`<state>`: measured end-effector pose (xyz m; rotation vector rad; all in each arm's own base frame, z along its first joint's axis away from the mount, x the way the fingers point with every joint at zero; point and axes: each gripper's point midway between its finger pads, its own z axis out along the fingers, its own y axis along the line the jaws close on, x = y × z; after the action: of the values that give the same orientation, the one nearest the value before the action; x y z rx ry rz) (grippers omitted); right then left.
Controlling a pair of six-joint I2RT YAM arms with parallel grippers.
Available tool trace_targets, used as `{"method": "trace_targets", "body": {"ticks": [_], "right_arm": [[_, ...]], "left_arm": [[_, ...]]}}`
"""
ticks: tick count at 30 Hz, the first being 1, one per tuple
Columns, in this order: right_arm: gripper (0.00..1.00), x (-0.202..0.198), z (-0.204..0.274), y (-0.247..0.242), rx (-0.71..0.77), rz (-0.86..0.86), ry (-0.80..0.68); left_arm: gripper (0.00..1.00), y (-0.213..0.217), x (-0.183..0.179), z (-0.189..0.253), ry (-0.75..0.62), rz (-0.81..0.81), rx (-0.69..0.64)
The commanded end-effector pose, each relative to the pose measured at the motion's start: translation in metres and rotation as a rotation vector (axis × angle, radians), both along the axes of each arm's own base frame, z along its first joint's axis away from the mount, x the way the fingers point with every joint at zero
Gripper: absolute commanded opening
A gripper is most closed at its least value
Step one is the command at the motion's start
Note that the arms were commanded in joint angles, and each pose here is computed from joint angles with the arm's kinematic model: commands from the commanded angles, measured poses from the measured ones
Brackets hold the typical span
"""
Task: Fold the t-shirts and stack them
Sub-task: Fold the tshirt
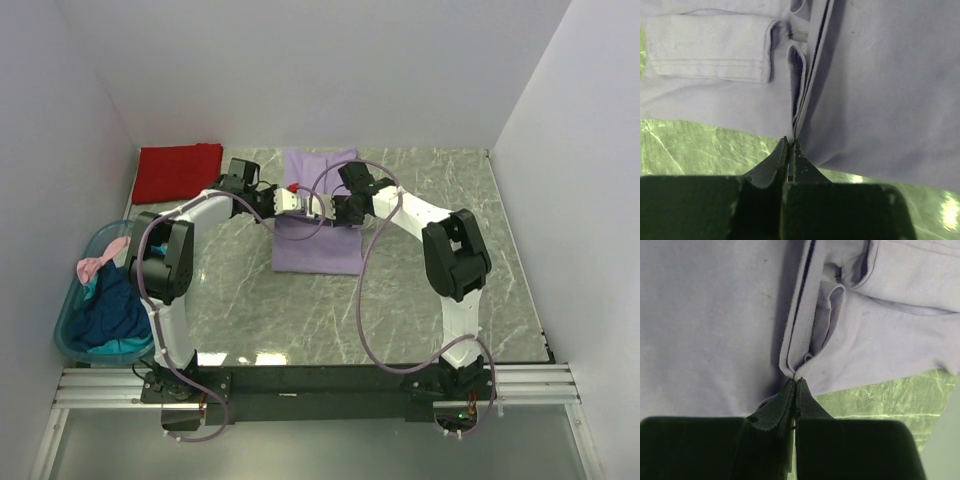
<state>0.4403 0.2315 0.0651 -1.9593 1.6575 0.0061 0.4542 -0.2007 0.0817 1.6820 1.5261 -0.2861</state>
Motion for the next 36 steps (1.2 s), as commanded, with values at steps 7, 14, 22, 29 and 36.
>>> {"method": "trace_targets", "body": {"ticks": [7, 14, 22, 29, 36], "right_arm": [[0.00, 0.028, 0.014, -0.001, 0.020, -0.005, -0.070], [0.52, 0.052, 0.035, -0.005, 0.063, -0.091, -0.161], [0.57, 0.056, 0.129, -0.019, 0.251, -0.270, -0.143], [0.50, -0.043, 0.107, 0.002, 0.473, -0.521, 0.414], [0.45, -0.082, 0.087, 0.040, 0.705, -0.671, 0.833]], "left_arm": [[0.00, -0.005, 0.031, 0.009, -0.086, -0.007, -0.018], [0.41, 0.000, 0.051, 0.024, -0.126, 0.098, -0.056], [0.51, 0.024, 0.020, 0.077, 0.025, 0.279, -0.204], [0.58, -0.005, -0.066, 0.076, 0.621, 0.463, -0.499], [0.56, -0.035, -0.094, 0.063, 1.062, 0.551, -0.752]]}}
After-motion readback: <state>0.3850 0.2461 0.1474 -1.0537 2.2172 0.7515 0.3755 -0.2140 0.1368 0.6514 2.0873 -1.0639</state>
